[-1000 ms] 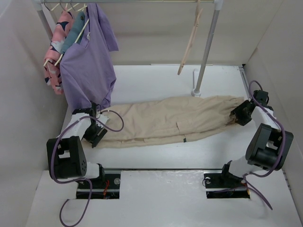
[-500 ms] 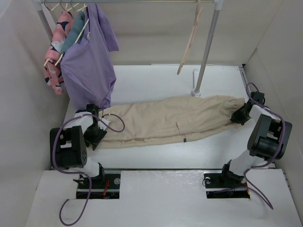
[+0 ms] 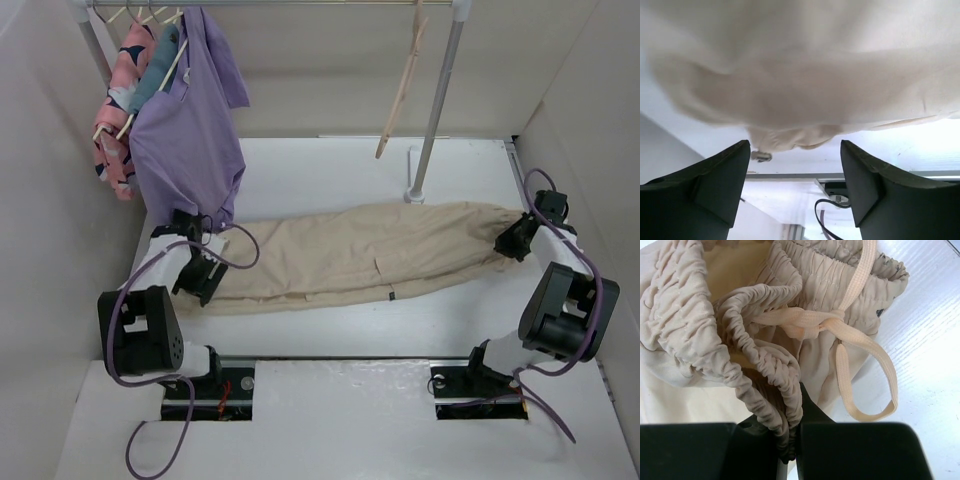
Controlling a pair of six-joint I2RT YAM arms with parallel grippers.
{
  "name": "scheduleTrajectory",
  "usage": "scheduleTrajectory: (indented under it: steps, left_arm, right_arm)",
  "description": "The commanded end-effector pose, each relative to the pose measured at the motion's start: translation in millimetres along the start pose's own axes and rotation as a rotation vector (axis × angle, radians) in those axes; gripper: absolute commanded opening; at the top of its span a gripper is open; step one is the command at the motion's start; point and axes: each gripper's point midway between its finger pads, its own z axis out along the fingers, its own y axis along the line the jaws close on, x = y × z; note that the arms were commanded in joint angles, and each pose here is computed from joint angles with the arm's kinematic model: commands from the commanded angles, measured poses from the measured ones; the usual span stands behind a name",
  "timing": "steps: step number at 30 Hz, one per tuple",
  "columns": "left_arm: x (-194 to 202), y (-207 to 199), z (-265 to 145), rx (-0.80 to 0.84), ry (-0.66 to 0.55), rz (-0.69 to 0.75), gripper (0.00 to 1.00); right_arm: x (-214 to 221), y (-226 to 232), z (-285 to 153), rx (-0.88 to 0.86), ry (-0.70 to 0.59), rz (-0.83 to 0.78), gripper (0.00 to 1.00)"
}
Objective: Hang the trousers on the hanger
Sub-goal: Fold the trousers at the center of the board.
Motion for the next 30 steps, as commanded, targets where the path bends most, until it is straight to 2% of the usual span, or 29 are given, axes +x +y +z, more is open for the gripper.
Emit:
scheduleTrajectory:
  steps: [1,6,9,14,20,23,25,26,28,30]
  left_arm:
    - [2,14,-21,-0.061,-0.018,-0.091,0.71]
    - [8,43,-22,-0.163,-0.051,-0.23,0.74]
    - [-3,60,-18,-0.211,-0.104,-0.268,0.74]
    - [-12,68,-4,-0.141,-0.133,-0.383,0.74]
    - [-14,57,14,-0.018,-0.121,-0.41,0.73]
    - [-11,55,26,-0.002,-0.093,-0.425,0.61]
    - [-11,52,26,0.019,-0.084,-0.423,0.46]
    - [-9,50,25,0.026,-0.074,-0.422,0.31]
    - [-10,51,24,0.021,-0.082,-0.423,0.12]
    - [-6,57,20,-0.017,-0.076,-0.426,0.0]
  right_arm:
    - [-14,1,-10,0.01,-0.048,-0.028,0.0]
    - [-18,6,-14,-0.008,-0.061,-0.029,0.0]
    - [-19,7,-17,-0.013,-0.069,-0.04,0.0]
    - [-21,8,-17,-0.017,-0.077,-0.04,0.0]
    - [-21,9,-18,-0.029,-0.081,-0.05,0.0]
    - [-21,8,-18,-0.029,-0.081,-0.059,0.0]
    - [-24,12,-20,-0.044,-0.085,-0.059,0.0]
    - [-24,12,-20,-0.044,-0.085,-0.059,0.0]
    - [-27,14,-21,-0.048,-0.093,-0.06,0.0]
    - [-28,15,-24,-0.052,-0.101,-0.06,0.0]
